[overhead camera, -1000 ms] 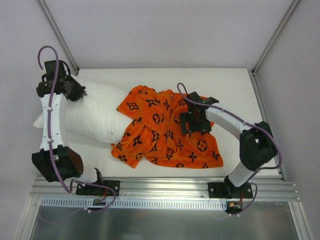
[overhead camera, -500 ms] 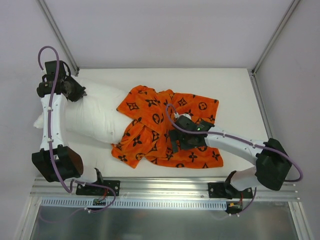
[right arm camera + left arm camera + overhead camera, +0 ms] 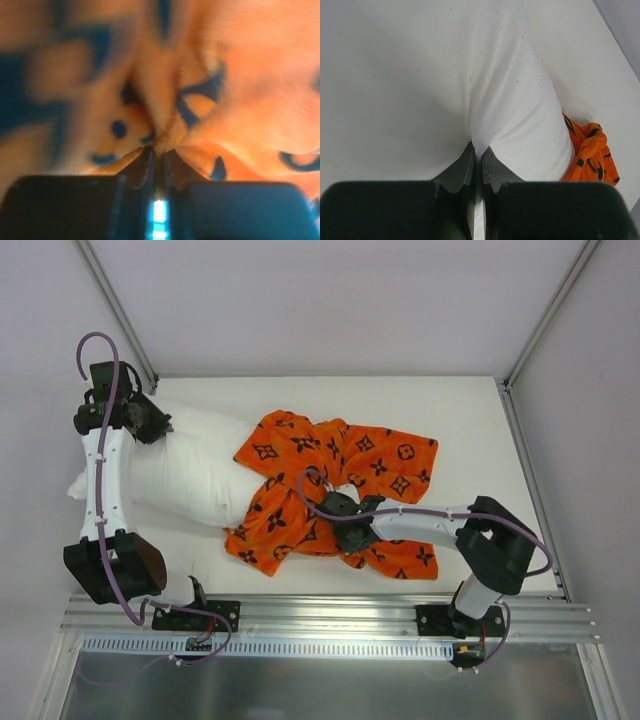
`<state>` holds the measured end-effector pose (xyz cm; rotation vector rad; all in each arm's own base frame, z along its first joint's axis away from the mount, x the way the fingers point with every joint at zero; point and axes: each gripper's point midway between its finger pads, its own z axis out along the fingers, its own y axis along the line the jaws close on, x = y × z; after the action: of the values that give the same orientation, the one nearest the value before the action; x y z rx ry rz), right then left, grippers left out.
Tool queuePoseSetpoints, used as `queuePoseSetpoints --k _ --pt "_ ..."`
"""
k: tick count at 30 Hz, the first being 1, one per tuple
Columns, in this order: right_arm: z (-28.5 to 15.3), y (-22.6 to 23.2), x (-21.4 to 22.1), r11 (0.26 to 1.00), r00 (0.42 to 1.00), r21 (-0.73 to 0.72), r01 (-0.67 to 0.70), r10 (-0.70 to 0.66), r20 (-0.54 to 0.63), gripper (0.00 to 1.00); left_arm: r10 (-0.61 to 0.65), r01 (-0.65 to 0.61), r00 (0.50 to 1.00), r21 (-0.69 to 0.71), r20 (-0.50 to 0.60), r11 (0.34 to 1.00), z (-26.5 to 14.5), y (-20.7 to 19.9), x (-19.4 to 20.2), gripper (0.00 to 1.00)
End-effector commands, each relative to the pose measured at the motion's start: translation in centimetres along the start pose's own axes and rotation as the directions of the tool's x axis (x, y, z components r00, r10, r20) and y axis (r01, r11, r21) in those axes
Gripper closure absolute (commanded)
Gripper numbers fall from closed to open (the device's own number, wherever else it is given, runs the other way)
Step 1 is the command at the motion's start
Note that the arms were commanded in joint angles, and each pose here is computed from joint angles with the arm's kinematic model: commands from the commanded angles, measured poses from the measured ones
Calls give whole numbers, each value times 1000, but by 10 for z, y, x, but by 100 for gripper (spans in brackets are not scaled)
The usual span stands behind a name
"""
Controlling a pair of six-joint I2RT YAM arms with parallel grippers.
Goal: Remove the pillowcase from the pillow
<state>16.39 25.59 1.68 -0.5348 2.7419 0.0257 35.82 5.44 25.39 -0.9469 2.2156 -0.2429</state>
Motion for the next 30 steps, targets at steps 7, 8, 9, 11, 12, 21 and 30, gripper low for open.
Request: queuePoseSetpoints --k 7,8,9,11,12,21,30 --pt "-82 -168 -41 889 885 196 -414 342 317 99 11 -17 997 70 75 997 -27 -14 -12 100" --pt "-99 -180 -49 875 857 181 -448 363 366 99 6 -11 997 65 82 998 -28 -13 -14 100" --pt "-113 -206 -48 833 820 199 -516 412 398 99 -6 0 995 53 98 999 -31 -8 -17 100" --pt "-150 -235 -51 786 747 183 -590 445 494 99 -23 19 994 47 107 999 -33 -4 -20 100" --pt "-167 -265 -42 706 691 223 -672 490 531 99 -36 31 993 49 113 998 -34 -2 -24 100" --pt "-171 -326 10 416 425 142 -898 741 520 99 -102 97 990 55 100 994 -29 5 -36 100" --pt "-159 -338 41 277 309 141 -951 798 518 99 -177 170 976 62 125 983 -31 23 -66 100"
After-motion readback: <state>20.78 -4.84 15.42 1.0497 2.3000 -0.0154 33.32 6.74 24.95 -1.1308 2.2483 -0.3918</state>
